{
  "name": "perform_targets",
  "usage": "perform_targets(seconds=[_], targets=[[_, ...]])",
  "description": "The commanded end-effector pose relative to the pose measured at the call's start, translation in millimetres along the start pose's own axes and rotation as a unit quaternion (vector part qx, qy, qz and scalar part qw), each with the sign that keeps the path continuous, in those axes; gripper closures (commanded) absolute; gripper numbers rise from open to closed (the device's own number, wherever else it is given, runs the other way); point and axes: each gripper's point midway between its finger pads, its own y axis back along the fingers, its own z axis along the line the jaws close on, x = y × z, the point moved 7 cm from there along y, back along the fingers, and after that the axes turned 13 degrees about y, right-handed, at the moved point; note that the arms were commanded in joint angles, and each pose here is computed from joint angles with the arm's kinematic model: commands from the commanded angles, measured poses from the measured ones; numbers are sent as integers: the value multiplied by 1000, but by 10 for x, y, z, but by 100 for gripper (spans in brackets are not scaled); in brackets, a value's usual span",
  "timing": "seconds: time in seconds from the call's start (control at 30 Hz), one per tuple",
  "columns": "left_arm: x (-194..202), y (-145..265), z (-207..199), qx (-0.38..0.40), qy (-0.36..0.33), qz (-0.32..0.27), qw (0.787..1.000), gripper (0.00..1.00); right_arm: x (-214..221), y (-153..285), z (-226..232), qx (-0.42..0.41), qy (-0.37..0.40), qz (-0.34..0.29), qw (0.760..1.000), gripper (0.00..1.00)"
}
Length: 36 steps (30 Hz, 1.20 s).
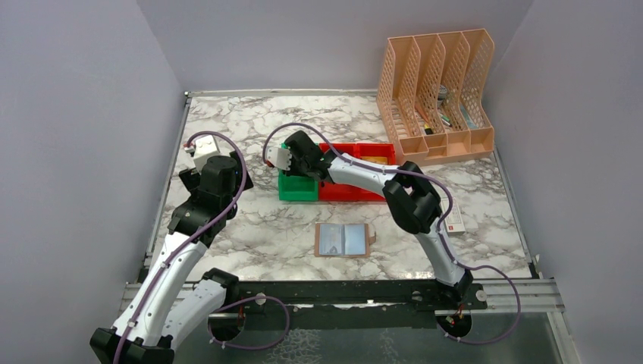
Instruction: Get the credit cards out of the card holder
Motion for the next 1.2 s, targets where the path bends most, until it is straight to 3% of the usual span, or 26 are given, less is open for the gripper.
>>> perform_targets(seconds=[0.0,0.13,0.3,0.43,0.5,0.67,0.87,1.07,1.17], targets=[[45,-21,21,0,-8,9,1000,1,-47,-64,24,-7,-7,0,1000,66],[40,-20,8,6,-9,9,1000,1,-103,-16,-48,-2,-30,-4,1000,66],[48,-23,10,6,-10,10,1000,1,-357,385,-378,48,-123,-73,989,66],[37,-16,13,6,-7,6,1000,1,-403,858,-433,92,-249,-131,955,66],[35,-11,15,7,-6,6,1000,1,-314,1038,-292,95,-352,-133,922,62],[48,-17,8,9,-6,9,1000,1,-47,1392,299,29,-516,-95,851,62],[77,-46,-30,17,-12,20,1000,1,174,1759,971,-37,-621,-66,780,62],[128,-89,-55,19,-23,35,999,1,275,1854,1476,-15,-652,23,758,62],[139,-104,-67,20,-27,39,999,1,228,1830,1608,-20,-654,37,755,64]])
